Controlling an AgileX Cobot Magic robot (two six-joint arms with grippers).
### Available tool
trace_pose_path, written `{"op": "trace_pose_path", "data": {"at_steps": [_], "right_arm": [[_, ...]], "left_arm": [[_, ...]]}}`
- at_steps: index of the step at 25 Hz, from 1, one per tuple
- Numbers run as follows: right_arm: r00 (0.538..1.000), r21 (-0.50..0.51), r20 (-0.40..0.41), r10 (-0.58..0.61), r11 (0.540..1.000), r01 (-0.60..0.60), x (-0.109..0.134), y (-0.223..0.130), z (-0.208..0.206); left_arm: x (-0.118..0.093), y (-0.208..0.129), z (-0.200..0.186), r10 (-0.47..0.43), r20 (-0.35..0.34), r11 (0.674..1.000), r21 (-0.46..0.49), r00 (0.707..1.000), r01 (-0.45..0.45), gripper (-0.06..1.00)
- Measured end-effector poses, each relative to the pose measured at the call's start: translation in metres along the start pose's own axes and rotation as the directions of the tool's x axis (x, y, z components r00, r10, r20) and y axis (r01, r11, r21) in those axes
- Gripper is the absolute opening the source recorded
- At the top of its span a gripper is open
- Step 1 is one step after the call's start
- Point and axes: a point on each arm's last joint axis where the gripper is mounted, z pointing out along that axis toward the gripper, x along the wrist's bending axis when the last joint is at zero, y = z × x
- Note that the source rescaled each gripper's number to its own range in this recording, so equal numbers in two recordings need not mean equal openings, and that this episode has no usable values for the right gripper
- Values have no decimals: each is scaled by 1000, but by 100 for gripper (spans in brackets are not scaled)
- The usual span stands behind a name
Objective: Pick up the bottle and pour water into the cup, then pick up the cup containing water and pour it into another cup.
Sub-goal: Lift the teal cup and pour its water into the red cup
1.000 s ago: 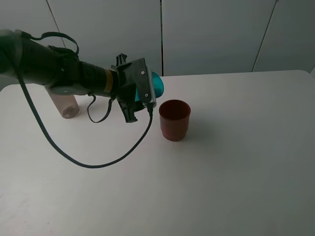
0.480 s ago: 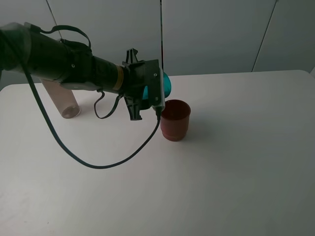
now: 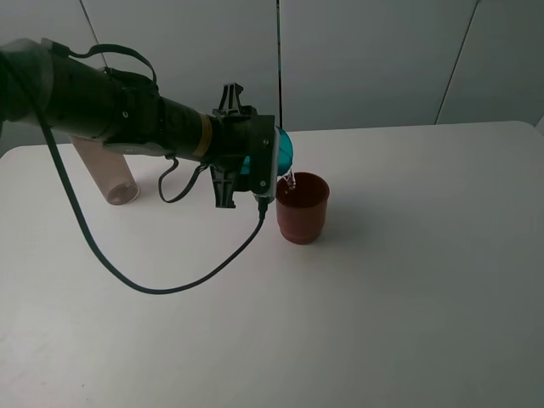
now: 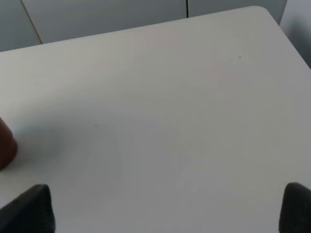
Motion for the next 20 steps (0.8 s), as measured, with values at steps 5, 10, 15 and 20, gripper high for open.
{"op": "trace_pose_path", "data": {"at_steps": [5, 10, 15, 20], "right_arm": [[1000, 0, 0, 0, 1000, 0, 0, 0, 0], [1000, 0, 0, 0, 1000, 0, 0, 0, 0], [1000, 0, 0, 0, 1000, 0, 0, 0, 0], [1000, 0, 0, 0, 1000, 0, 0, 0, 0]], "left_arm": [[0, 0, 0, 92, 1, 996, 0, 996, -92, 10], [1, 0, 0, 123, -2, 992, -1, 992, -123, 10], [6, 5, 0, 140, -16, 990, 1, 990, -140, 10], [8, 7, 0, 156, -21, 988, 3, 987, -156, 10]]}}
